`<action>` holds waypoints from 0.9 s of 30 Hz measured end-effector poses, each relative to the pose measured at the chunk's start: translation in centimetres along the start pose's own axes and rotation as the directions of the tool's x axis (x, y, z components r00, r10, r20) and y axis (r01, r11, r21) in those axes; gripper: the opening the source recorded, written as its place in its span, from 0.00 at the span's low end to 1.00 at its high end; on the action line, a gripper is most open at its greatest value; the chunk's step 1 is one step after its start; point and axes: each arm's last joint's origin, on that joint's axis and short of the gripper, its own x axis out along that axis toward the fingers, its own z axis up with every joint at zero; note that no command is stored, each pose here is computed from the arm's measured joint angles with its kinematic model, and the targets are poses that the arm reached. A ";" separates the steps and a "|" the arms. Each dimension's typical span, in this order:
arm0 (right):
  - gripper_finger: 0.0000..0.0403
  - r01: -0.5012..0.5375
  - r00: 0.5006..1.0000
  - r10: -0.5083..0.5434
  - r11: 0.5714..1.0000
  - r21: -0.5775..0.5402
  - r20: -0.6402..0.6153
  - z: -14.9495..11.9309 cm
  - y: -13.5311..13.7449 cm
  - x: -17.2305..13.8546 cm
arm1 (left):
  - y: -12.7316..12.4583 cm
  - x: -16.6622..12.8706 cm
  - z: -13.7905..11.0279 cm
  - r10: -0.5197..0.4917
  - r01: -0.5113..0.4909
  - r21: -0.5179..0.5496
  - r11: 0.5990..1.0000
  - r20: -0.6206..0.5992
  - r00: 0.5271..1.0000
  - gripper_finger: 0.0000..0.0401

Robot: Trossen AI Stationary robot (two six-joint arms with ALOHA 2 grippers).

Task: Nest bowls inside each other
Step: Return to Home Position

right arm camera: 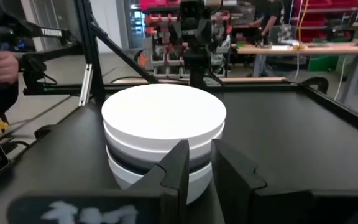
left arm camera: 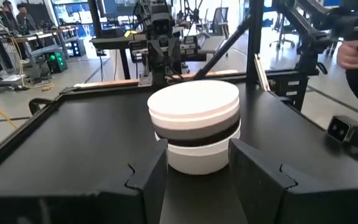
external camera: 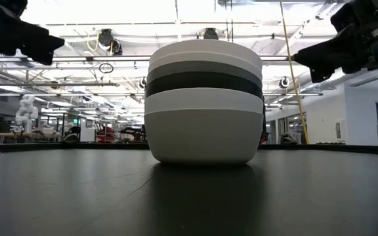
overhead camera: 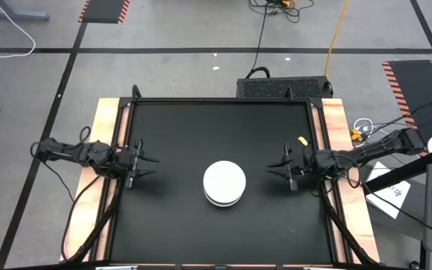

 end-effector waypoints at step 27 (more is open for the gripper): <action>0.15 0.190 0.975 -0.186 0.981 -0.026 0.126 1.0 -1.0 -1.7 | -0.2 1.0 -2.9 -0.018 0.022 0.049 0.999 -0.084 0.996 0.43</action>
